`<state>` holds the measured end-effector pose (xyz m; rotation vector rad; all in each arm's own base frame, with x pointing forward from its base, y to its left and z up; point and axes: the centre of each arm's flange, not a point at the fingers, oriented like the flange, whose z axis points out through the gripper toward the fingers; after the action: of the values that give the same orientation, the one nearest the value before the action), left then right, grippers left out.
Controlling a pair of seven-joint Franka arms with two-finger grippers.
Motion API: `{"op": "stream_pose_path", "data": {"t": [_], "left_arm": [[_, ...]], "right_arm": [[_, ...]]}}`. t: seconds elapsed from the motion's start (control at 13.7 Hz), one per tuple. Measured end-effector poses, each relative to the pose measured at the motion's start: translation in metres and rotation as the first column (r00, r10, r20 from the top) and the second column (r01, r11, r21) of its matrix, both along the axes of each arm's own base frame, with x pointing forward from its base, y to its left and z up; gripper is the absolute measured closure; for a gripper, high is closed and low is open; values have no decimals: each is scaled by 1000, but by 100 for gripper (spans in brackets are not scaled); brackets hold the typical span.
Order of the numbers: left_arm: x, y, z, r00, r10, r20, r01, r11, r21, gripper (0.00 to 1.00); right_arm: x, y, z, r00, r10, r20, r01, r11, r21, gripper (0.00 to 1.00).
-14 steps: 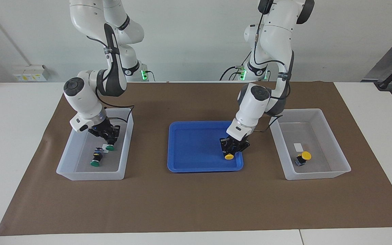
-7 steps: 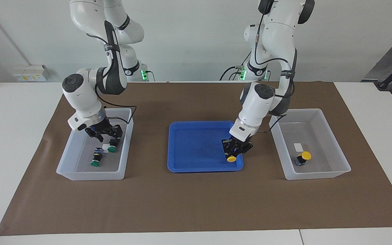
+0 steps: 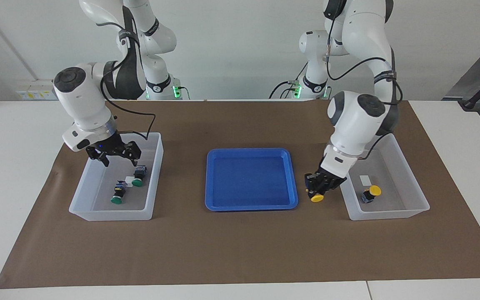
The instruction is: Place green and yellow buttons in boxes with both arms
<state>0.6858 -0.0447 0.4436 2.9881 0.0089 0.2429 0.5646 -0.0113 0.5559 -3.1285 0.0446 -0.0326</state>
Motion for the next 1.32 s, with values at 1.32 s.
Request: {"op": "stream_pose_path", "data": {"t": [1.32], "left_arm": [[-44, 116, -133, 993, -114, 33, 110, 988, 112, 35]], "right_arm": [[-40, -5, 66, 999, -2, -43, 1, 1000, -13, 0]]}}
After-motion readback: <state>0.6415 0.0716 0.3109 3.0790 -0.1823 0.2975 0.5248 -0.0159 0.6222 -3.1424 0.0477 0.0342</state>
